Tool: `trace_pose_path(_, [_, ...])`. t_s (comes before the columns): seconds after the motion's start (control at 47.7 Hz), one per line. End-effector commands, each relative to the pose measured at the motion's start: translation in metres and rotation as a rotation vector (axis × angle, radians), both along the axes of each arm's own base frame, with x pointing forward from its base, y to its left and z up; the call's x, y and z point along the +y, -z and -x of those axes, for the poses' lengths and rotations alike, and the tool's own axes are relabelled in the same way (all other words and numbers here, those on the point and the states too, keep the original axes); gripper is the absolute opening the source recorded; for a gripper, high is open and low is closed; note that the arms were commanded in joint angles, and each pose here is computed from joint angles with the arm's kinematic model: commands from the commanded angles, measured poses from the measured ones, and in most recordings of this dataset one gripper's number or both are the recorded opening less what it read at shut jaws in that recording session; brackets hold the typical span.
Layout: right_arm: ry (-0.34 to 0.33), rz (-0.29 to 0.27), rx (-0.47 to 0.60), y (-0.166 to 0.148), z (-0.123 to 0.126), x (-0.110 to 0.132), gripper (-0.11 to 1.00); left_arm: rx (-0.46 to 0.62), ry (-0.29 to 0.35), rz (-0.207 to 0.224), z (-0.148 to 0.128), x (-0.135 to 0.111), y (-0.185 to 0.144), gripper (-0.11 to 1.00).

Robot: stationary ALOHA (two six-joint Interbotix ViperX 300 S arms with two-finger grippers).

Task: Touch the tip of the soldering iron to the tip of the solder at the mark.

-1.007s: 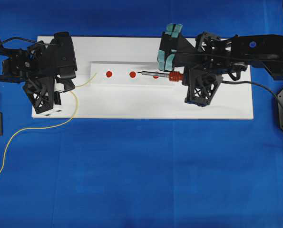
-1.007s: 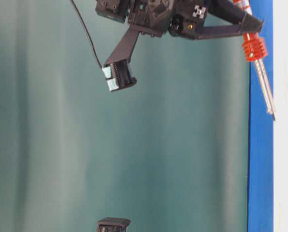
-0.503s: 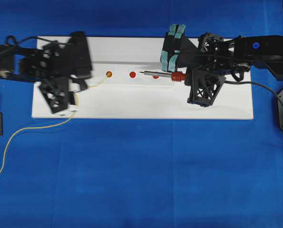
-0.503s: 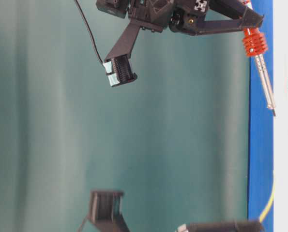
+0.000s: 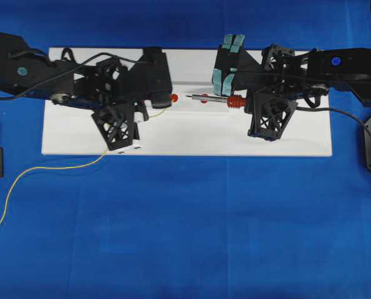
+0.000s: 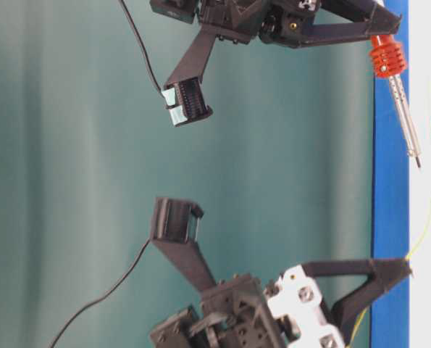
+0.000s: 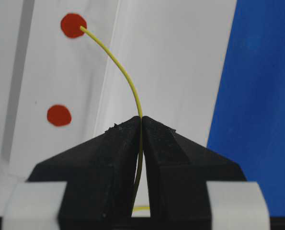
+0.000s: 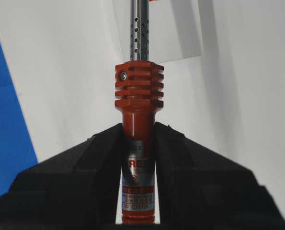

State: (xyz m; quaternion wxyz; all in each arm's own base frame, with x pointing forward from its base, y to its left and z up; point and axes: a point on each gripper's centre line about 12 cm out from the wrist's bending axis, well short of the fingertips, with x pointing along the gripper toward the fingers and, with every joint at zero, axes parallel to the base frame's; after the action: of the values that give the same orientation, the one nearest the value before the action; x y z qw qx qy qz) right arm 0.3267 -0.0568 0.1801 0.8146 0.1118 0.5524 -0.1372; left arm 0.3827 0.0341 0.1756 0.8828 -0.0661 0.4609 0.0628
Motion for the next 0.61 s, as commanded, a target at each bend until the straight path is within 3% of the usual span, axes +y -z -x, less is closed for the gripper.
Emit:
trace_pose_path(0.0, [-0.001,0.011,-0.043,-0.0112,-0.0012,-0.0010,0.06,-0.035,0.002,-0.004,-0.0087,0.0002,-0.0107,0.02])
trace_pose_path(0.587, [-0.004,0.013,-0.051,-0.0087,-0.0007,-0.0005,0.06,-0.006,-0.006,-0.003,-0.0033,0.0034,-0.0038,0.02])
